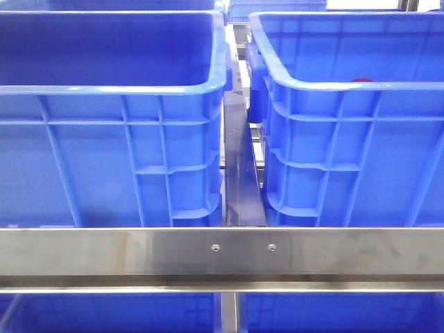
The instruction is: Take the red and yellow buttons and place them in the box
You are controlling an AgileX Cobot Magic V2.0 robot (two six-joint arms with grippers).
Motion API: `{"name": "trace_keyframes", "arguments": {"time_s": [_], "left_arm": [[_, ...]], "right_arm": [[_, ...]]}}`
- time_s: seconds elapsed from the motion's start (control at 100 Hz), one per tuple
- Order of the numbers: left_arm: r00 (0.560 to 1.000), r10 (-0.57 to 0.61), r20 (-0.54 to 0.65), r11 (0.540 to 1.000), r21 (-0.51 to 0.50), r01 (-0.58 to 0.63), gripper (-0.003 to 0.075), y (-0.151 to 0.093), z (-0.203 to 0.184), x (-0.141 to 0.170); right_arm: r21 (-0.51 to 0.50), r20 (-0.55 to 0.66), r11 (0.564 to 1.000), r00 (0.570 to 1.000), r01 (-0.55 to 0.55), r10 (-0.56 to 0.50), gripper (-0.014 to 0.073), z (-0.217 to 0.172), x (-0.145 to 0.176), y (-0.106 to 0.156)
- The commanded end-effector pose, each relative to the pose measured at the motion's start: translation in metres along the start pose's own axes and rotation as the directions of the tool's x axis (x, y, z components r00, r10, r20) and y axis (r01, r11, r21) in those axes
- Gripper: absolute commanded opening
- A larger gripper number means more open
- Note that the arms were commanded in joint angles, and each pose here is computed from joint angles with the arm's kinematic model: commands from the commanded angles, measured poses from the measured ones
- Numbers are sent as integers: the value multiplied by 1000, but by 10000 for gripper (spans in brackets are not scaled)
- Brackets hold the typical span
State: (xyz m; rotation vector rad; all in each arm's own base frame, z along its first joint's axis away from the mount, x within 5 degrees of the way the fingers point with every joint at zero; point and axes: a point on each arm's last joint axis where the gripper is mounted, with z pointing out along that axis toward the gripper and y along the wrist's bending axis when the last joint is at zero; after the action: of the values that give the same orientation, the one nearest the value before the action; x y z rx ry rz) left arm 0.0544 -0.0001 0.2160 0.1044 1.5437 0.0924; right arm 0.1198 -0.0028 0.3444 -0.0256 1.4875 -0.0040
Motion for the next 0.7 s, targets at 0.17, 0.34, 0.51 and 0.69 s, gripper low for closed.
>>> {"name": "trace_keyframes", "arguments": {"time_s": [0.17, 0.34, 0.51, 0.69], "left_arm": [[984, -14, 179, 1000, -1, 14, -19, -2, -1, 4], [981, -36, 191, 999, 3, 36, -19, -2, -1, 3], [981, -36, 191, 999, 3, 36, -19, -2, -1, 3], [981, -36, 191, 999, 3, 36, -19, -2, -1, 3]], "right_arm": [[-26, 45, 997, 996, -75, 76, -68, -1, -10, 2], [-25, 42, 997, 996, -76, 77, -68, 0, -9, 2], [-25, 42, 997, 996, -76, 77, -68, 0, -9, 2], [-25, 42, 997, 996, -76, 77, -68, 0, -9, 2]]}}
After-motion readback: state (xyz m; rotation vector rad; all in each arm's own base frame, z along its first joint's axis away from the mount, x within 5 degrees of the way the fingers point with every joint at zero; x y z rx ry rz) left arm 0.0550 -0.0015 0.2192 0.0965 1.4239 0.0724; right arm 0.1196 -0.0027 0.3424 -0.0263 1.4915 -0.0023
